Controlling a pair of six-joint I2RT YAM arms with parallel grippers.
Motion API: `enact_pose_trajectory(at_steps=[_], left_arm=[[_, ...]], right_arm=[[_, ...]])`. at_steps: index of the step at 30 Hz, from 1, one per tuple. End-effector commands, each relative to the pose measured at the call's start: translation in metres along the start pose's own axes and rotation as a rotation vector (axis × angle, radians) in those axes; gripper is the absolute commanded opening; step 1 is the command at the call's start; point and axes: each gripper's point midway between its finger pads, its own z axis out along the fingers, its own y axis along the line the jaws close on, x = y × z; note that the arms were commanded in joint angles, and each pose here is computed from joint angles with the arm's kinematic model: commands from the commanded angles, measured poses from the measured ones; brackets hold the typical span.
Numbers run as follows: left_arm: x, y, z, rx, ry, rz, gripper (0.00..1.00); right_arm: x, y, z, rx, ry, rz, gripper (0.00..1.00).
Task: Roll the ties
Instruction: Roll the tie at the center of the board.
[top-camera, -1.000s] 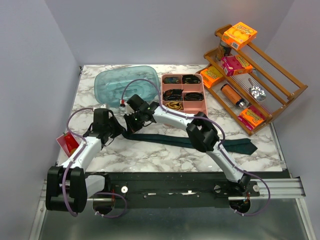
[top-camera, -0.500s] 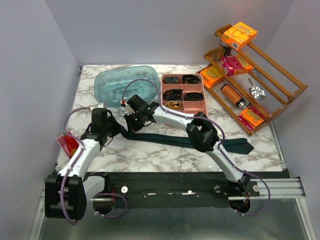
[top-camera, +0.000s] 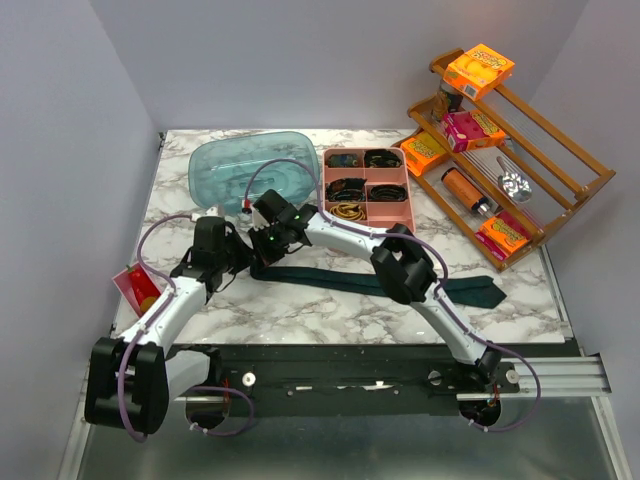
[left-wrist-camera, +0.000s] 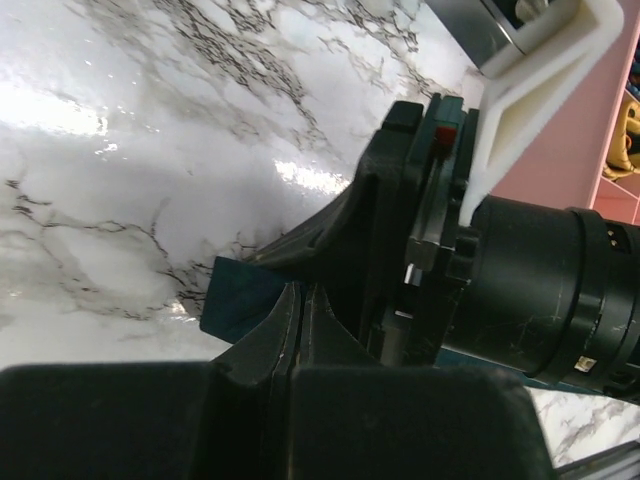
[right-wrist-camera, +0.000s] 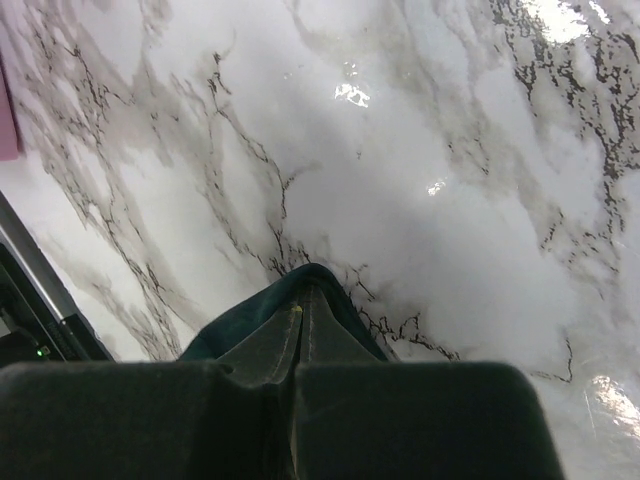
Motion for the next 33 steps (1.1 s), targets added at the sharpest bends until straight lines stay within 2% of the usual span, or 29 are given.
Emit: enact_pose_trajectory(at_steps=[1, 10, 25, 33], left_arm=[[-0.001, -0.019, 0.007, 0.062, -0.016, -0.008, 0.0], [0.001, -0.019, 0.01, 0.058, -0.016, -0.007, 0.0], [-0.007, -0.004, 0.011, -0.067, -0.043, 0.047, 0.0], [-0.023, -0.007, -0.003, -0.087, -0.105, 0.057, 0.0]], right_arm=[[0.026, -0.014, 0.02, 0.01, 0.075, 0.049, 0.05], [0.021, -0.014, 0.015, -0.001, 0.063, 0.053, 0.04], [-0.01, -0.013, -0.033, 0.083, -0.024, 0.014, 0.04], [-0.013, -0.005, -0.011, -0.005, 0.006, 0.019, 0.04]])
